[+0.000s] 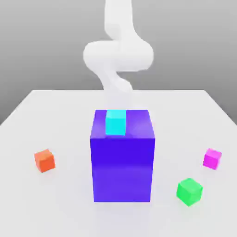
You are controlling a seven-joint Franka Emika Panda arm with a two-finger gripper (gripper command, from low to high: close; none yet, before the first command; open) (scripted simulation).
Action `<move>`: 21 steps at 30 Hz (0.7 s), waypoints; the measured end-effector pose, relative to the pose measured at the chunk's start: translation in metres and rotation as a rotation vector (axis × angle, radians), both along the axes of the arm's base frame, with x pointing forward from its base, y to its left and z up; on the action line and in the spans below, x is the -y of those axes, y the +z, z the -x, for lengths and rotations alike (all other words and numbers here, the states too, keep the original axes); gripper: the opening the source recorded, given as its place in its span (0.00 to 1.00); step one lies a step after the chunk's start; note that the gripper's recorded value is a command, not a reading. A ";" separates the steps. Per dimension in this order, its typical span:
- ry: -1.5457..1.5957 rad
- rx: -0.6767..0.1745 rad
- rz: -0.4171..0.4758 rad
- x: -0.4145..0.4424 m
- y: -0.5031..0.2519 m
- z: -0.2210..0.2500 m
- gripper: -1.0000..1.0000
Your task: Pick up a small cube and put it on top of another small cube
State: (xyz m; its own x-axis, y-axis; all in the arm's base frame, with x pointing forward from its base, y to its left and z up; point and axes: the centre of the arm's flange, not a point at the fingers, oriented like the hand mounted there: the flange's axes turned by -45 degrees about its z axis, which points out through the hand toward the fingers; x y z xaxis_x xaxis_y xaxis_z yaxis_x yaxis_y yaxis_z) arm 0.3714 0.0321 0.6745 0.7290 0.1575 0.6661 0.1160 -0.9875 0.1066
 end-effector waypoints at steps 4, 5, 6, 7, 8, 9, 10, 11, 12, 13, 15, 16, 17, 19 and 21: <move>0.266 -0.111 0.220 -0.064 -0.077 -0.034 0.50; 0.337 -0.137 0.271 -0.079 -0.097 -0.039 0.50; 0.408 -0.162 0.319 -0.094 -0.116 -0.042 0.50; 0.478 -0.186 0.364 -0.108 -0.136 -0.044 0.50; 0.550 -0.208 0.408 -0.122 -0.155 -0.045 0.50; 0.623 -0.230 0.449 -0.136 -0.175 -0.044 0.50; 0.697 -0.250 0.489 -0.149 -0.194 -0.043 0.50; 0.772 -0.270 0.527 -0.162 -0.214 -0.039 0.50; 0.849 -0.289 0.563 -0.175 -0.233 -0.035 0.50; 0.927 -0.305 0.598 -0.187 -0.252 -0.030 0.50; 1.087 -0.336 0.662 -0.210 -0.289 -0.016 0.50; 1.169 -0.349 0.691 -0.220 -0.307 -0.007 0.50; 1.251 -0.361 0.718 -0.230 -0.325 0.003 0.50; 1.420 -0.379 0.766 -0.249 -0.359 0.025 0.50; 1.597 -0.389 0.807 -0.266 -0.391 0.052 0.50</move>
